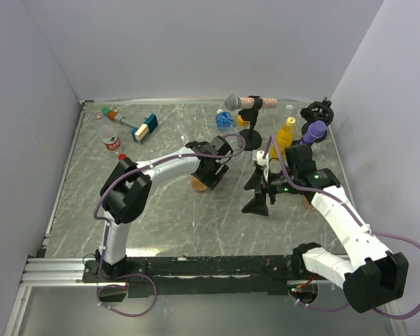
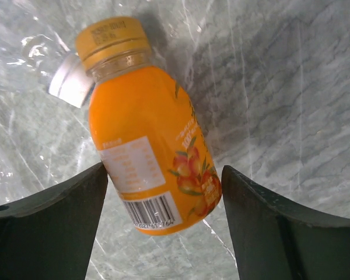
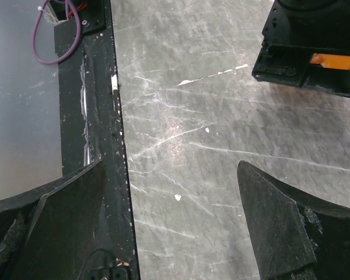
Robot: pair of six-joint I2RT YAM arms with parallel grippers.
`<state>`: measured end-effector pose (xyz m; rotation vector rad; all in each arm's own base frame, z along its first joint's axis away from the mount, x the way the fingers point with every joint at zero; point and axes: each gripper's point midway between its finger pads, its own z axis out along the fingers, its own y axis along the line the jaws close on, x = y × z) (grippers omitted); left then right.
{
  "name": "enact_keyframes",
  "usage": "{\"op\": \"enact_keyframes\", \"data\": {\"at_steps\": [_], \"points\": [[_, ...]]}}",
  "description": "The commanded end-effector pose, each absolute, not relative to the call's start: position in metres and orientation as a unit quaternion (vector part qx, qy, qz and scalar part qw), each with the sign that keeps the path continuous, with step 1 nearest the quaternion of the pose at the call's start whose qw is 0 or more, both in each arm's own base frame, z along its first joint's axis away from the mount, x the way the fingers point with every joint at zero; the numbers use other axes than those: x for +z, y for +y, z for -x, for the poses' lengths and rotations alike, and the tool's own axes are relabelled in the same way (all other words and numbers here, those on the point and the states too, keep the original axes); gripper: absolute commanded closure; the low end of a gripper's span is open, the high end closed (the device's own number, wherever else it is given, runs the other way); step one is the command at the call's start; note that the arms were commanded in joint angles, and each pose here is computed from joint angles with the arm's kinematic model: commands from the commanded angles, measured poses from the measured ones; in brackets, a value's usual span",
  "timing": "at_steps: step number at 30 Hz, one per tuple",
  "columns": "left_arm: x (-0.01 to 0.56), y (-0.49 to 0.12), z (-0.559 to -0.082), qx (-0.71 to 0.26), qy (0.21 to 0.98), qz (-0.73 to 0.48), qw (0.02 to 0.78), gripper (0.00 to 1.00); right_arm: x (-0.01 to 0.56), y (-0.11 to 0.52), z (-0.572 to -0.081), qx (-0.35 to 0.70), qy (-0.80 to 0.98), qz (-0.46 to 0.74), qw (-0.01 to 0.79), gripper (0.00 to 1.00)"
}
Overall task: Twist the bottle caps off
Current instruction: Pick up the plastic bottle from the center of the board.
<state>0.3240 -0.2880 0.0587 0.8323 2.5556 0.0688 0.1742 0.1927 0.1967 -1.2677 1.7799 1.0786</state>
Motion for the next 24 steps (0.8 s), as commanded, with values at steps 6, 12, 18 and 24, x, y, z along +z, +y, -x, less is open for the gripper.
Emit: {"op": "enact_keyframes", "data": {"at_steps": [6, 12, 18, 24], "points": [[0.044, -0.289, -0.323, 0.012, 0.939, -0.277, 0.203, 0.25, 0.199, 0.194, -0.176, 0.42, 0.669, 0.5, 0.355, 0.0], [0.034, -0.278, -0.327, 0.024, 0.952, -0.23, 0.2, 0.21, 0.198, 0.195, -0.176, 0.422, 0.669, 0.501, 0.351, 0.0], [0.026, -0.275, -0.331, 0.014, 0.964, -0.179, 0.197, 0.17, 0.198, 0.195, -0.175, 0.423, 0.668, 0.502, 0.349, 0.0], [0.03, -0.276, -0.335, 0.011, 0.967, -0.149, 0.206, 0.25, 0.198, 0.195, -0.174, 0.424, 0.667, 0.504, 0.349, 0.0]]}}
